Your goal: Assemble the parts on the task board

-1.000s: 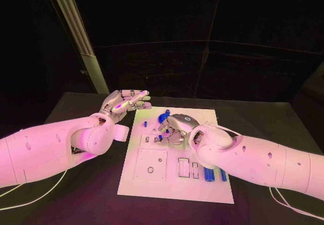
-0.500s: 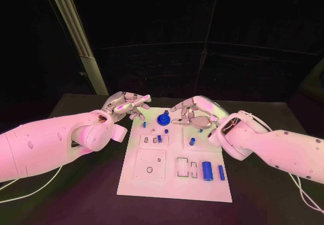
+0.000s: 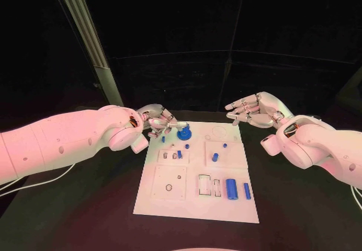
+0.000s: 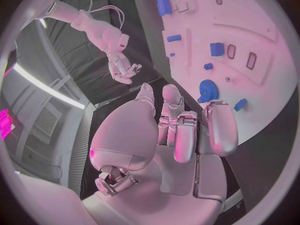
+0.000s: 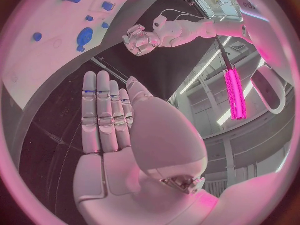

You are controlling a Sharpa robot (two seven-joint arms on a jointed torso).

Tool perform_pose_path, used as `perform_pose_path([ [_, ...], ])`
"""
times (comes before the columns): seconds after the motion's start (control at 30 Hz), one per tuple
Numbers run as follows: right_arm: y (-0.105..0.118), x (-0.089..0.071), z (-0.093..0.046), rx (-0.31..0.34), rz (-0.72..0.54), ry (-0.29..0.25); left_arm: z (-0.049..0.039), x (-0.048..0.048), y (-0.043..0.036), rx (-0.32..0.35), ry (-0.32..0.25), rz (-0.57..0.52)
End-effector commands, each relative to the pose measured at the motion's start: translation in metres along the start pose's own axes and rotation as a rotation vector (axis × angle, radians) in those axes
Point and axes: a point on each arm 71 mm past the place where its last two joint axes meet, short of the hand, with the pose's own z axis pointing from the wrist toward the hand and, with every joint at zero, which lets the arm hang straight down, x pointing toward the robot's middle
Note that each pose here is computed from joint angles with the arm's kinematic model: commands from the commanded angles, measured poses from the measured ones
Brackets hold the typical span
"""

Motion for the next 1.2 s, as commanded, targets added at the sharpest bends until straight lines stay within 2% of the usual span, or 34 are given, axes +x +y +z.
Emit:
perform_pose_path([
  [0.03, -0.004, -0.008, 0.000, 0.015, 0.084, -0.009, 0.0036, 0.0062, 0.0070, -0.237, 0.085, 0.236],
  [0.23, -0.006, -0.016, 0.001, 0.029, 0.075, -0.030, 0.0116, 0.0066, -0.0009, -0.325, 0.072, 0.325],
  [0.4, -0.007, -0.018, 0.002, 0.039, 0.071, -0.036, 0.0197, 0.0066, -0.0063, -0.364, 0.048, 0.365],
  [0.6, -0.007, -0.018, 0.004, 0.053, 0.067, -0.043, 0.0274, 0.0094, -0.0094, -0.403, 0.057, 0.405],
  [0.83, -0.008, -0.018, 0.004, 0.060, 0.067, -0.041, 0.0356, 0.0127, -0.0098, -0.439, 0.078, 0.438],
  [1.2, -0.008, -0.016, 0.007, 0.061, 0.070, -0.034, 0.0451, 0.0263, -0.0004, -0.465, 0.115, 0.467],
])
